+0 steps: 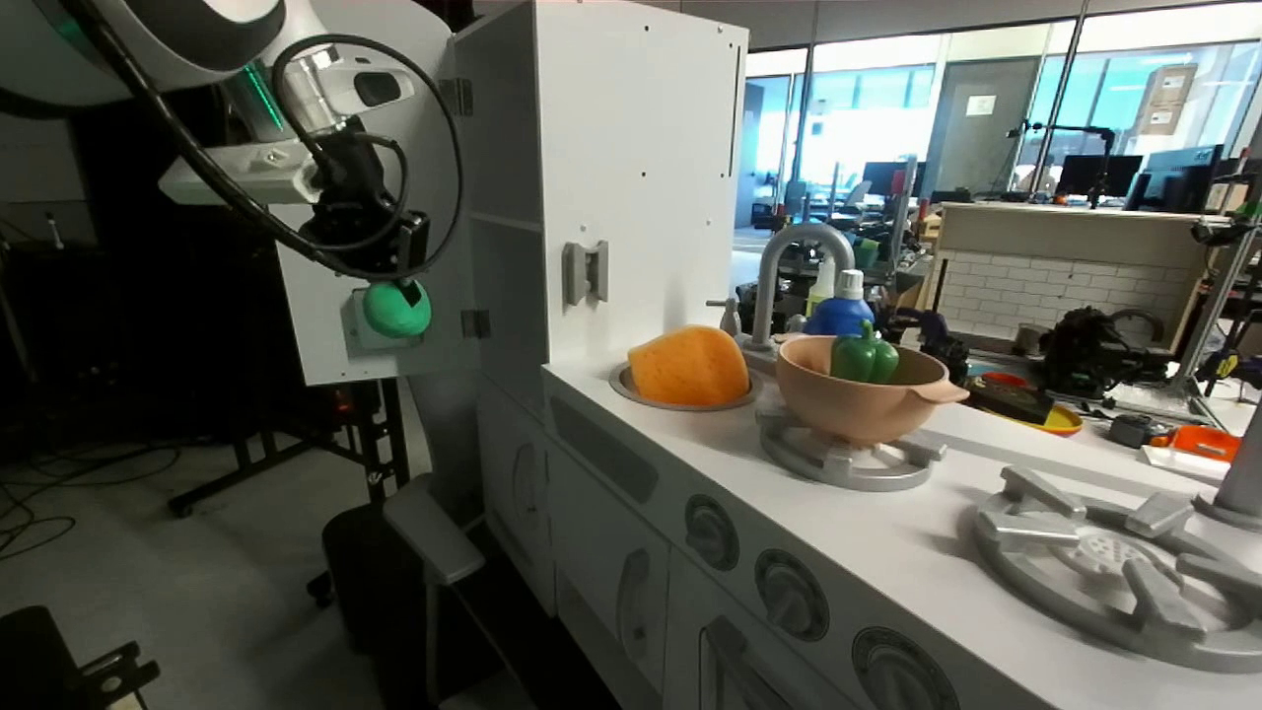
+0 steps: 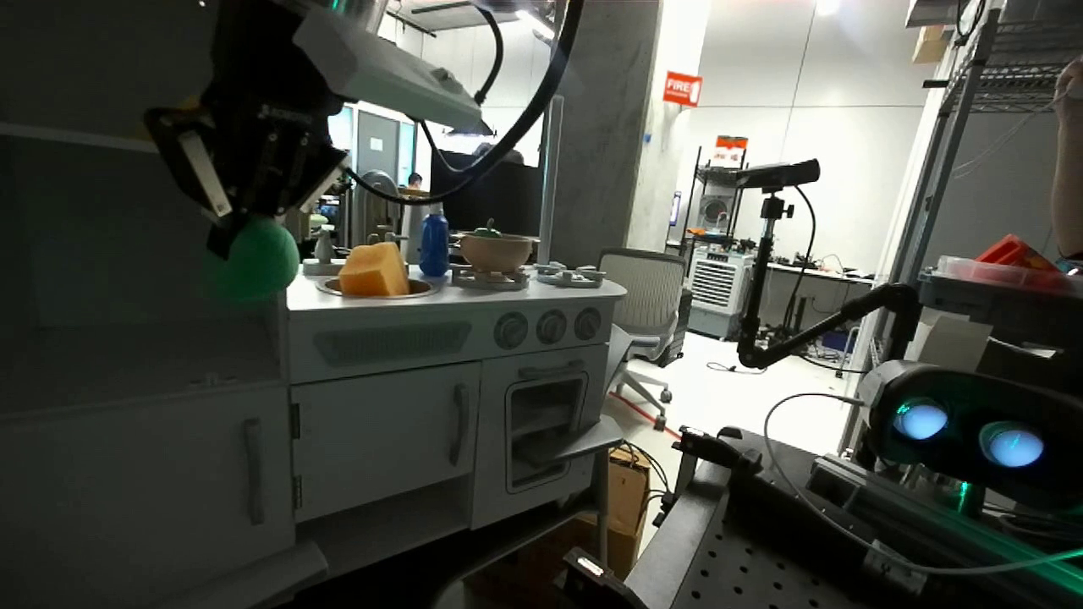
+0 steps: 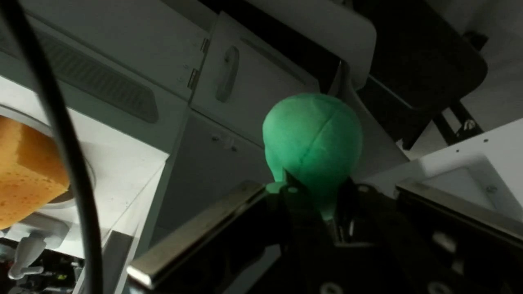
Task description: Open the top cabinet on the left, place the green pear and yellow sponge on the bottom shelf of the open cabinet
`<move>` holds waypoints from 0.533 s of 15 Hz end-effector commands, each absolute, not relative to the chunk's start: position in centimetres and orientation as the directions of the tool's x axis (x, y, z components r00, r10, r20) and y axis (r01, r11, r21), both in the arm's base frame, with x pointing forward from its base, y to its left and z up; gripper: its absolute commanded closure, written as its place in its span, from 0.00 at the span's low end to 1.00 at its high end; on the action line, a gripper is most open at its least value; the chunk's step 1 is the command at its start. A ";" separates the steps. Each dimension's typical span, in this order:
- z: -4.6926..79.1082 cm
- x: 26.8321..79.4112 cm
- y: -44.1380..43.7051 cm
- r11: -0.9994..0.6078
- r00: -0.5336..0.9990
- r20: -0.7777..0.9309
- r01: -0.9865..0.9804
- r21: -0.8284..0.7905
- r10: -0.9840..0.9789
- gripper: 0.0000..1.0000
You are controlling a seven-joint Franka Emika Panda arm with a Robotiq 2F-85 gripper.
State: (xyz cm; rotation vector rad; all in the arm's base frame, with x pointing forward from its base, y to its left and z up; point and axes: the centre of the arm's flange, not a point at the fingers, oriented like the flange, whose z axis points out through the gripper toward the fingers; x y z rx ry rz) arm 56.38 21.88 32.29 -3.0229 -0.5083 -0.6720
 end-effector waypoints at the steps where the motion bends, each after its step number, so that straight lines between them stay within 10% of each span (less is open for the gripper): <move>1: 29.9 57.7 24.2 -0.970 0.800 0.552 0.226 0.085 0.235 0.95; 8: 24.3 61.9 26.2 -0.983 0.657 0.731 0.102 0.154 0.183 0.95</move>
